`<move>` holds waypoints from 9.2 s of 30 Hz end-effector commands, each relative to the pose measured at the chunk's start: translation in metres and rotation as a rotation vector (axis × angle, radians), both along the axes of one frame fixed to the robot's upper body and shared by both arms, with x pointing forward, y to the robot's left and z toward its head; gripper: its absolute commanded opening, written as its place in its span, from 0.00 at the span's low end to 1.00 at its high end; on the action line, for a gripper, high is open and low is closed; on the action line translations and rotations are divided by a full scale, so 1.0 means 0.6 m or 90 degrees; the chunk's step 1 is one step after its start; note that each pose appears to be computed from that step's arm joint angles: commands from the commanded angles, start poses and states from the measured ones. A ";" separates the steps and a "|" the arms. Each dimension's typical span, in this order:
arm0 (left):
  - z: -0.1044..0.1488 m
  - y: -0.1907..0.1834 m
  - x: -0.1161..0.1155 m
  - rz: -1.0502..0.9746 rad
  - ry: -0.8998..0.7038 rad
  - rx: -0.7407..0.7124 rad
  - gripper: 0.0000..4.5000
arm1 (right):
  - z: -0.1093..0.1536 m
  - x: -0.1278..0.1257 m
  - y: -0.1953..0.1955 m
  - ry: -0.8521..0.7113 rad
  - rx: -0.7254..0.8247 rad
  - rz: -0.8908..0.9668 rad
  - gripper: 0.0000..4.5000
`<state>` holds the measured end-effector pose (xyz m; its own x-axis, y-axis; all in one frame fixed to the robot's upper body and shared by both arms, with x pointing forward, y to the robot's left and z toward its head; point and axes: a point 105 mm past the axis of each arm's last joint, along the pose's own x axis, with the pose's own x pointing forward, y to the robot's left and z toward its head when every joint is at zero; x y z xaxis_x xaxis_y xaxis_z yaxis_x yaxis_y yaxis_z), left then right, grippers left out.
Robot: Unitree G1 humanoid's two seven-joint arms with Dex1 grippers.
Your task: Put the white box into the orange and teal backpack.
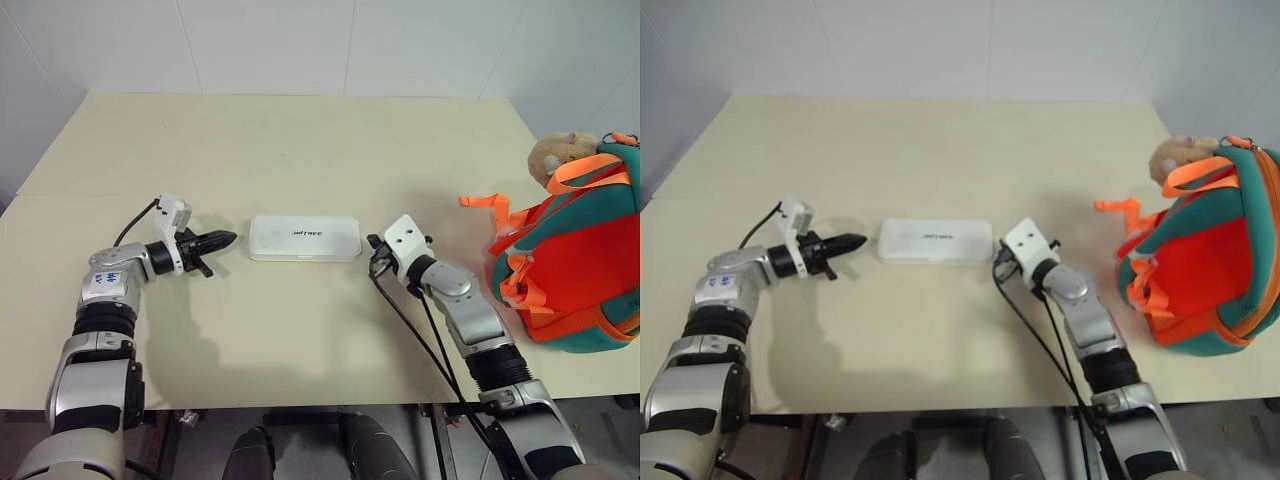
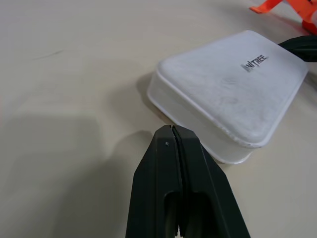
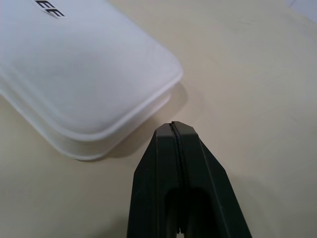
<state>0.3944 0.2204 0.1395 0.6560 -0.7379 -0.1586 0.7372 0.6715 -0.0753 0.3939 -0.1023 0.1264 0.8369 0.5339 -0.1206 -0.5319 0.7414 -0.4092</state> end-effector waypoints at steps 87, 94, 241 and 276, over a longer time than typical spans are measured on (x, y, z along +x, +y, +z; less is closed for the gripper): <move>0.111 0.004 -0.087 0.019 0.049 -0.022 0.42 | 0.046 -0.123 -0.107 0.076 -0.166 0.085 0.51; 0.116 0.002 -0.090 0.014 0.071 -0.085 0.90 | 0.049 -0.121 -0.100 0.066 -0.155 0.084 1.00; 0.090 -0.078 -0.115 -0.085 0.335 -0.531 0.29 | 0.133 -0.119 -0.265 -0.295 0.370 -0.548 1.00; 0.108 -0.054 -0.086 -0.066 0.324 -0.501 0.29 | 0.222 -0.132 -0.094 -0.133 0.409 -0.097 0.00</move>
